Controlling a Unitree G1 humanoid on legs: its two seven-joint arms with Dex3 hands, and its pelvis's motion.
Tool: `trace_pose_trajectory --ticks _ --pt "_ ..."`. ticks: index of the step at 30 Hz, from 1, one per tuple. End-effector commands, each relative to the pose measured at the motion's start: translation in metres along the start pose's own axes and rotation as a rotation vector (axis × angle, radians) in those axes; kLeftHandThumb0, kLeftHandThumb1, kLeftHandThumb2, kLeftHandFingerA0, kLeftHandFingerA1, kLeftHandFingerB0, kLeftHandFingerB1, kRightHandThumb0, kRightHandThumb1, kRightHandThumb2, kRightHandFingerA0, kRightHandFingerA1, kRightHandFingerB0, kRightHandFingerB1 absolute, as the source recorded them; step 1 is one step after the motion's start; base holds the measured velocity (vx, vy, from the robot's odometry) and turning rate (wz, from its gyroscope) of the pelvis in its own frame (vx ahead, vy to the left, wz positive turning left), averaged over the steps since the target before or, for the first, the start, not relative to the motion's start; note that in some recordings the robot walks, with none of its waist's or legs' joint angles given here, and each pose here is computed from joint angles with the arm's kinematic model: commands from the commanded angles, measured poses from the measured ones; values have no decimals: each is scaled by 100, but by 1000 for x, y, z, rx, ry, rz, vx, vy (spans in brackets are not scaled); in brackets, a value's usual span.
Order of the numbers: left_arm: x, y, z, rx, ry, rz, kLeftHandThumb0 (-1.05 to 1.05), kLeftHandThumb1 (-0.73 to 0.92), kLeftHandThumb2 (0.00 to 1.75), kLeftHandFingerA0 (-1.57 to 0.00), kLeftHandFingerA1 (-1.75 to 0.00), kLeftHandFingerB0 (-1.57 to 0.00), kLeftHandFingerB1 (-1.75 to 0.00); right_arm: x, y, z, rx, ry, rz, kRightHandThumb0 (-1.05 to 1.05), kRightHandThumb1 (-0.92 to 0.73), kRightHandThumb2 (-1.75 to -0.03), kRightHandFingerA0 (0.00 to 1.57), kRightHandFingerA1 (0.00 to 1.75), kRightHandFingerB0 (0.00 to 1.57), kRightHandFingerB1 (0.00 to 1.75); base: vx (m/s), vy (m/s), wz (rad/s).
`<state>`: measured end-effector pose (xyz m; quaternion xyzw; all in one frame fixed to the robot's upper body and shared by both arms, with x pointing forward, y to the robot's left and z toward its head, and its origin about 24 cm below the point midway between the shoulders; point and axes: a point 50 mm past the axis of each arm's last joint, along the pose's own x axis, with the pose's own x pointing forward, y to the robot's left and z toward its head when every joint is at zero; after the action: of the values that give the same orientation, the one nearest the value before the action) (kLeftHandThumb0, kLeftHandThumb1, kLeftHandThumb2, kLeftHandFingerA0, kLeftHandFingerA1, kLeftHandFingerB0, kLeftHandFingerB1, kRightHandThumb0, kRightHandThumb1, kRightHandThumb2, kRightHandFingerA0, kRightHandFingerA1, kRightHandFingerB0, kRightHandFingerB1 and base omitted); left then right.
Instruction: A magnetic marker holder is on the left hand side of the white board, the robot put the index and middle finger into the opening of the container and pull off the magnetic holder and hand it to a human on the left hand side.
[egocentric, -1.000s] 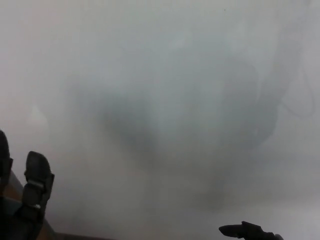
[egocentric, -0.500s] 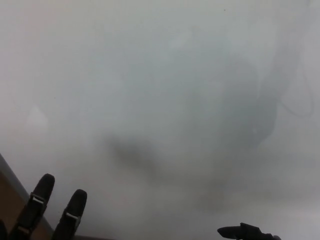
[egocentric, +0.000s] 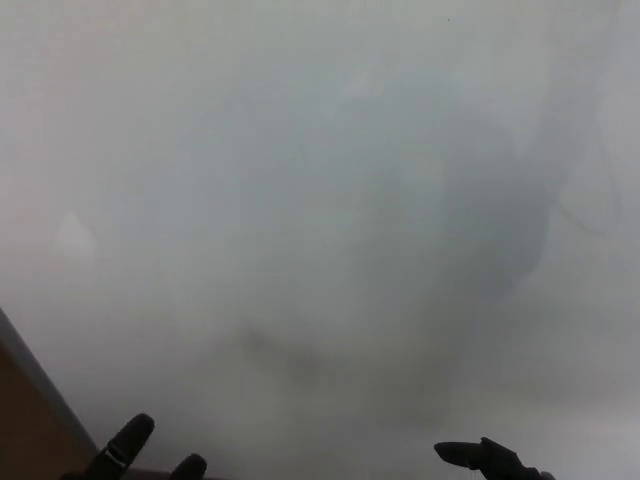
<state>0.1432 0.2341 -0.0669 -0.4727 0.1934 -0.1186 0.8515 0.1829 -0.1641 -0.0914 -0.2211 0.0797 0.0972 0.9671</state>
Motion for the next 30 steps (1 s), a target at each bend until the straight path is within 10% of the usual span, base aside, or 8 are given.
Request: trace_pose_trajectory --ticks 1,6,7,10,19,20,22,30 --pt "-11 33 11 854 245 253 -71 51 83 -21 -47 -16 -40 -7 -5 -11 124 92 -86 -48 -57 -98 73 68 46 56 0 0 0" --pt "-12 36 7 845 244 284 -74 50 84 -21 -46 -15 -40 -8 -5 -12 146 103 -91 -48 -58 -99 73 68 46 57 0 0 0" --pt "-15 37 6 856 247 293 -76 51 85 -21 -46 -14 -40 -10 -3 -13 163 111 -90 -52 -72 -62 76 47 59 43 0 0 0" --pt "-19 40 4 892 242 316 -74 66 61 -27 -36 -19 -28 -7 -1 -12 238 116 -93 -52 -73 -62 74 47 58 42 0 0 0" --pt "-38 45 -1 789 206 353 -76 68 99 -28 -49 -13 -41 -5 8 -7 341 110 -68 -54 -67 -64 70 49 51 42 0 0 0" --pt "-40 45 -1 778 199 357 -76 67 99 -28 -50 -13 -41 -6 9 -9 302 123 -59 -45 -56 -98 67 68 39 55 0 0 0" --pt "-42 46 -1 761 184 359 -74 68 99 -30 -50 -14 -42 -8 10 -11 263 132 -47 -53 -71 -62 72 47 54 40 0 0 0" --pt "-51 49 -5 732 172 363 -73 67 99 -32 -51 -15 -42 -16 12 -16 320 151 -48 -53 -73 -62 71 46 53 40 0 0 0"
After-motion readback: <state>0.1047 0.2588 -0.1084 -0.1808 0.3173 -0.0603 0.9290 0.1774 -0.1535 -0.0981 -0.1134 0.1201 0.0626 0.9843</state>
